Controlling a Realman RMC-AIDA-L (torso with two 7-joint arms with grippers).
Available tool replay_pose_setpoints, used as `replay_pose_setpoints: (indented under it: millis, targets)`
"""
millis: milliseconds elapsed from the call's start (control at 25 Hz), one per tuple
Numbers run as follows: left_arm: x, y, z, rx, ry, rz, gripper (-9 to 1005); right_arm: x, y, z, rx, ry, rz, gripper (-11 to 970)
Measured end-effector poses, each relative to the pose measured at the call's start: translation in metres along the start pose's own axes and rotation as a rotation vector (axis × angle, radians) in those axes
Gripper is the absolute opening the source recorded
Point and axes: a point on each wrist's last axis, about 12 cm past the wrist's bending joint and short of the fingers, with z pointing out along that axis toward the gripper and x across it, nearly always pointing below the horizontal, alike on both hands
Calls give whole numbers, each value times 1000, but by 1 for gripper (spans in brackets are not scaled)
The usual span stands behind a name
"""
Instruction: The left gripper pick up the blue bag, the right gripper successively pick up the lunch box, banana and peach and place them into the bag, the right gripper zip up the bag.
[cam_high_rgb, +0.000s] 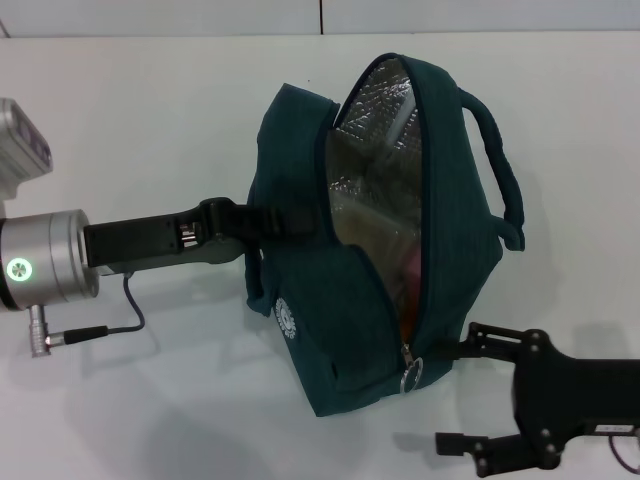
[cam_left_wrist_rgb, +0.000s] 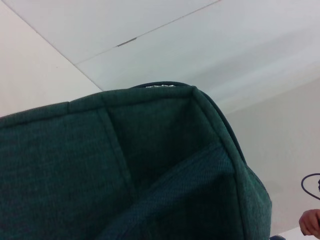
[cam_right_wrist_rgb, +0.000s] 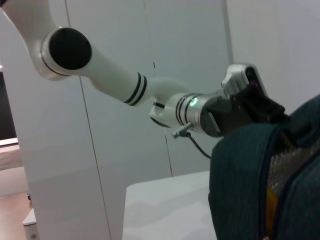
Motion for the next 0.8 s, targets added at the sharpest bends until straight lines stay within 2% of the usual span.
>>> replay_pose_setpoints:
  millis: [240,800]
  targets:
    - [0,0,0,0,-1,0,45,5,-3,9,12,32,7,868]
    - [1,0,1,0,3,-3,45,5,-5,28,-50,69,-7,859]
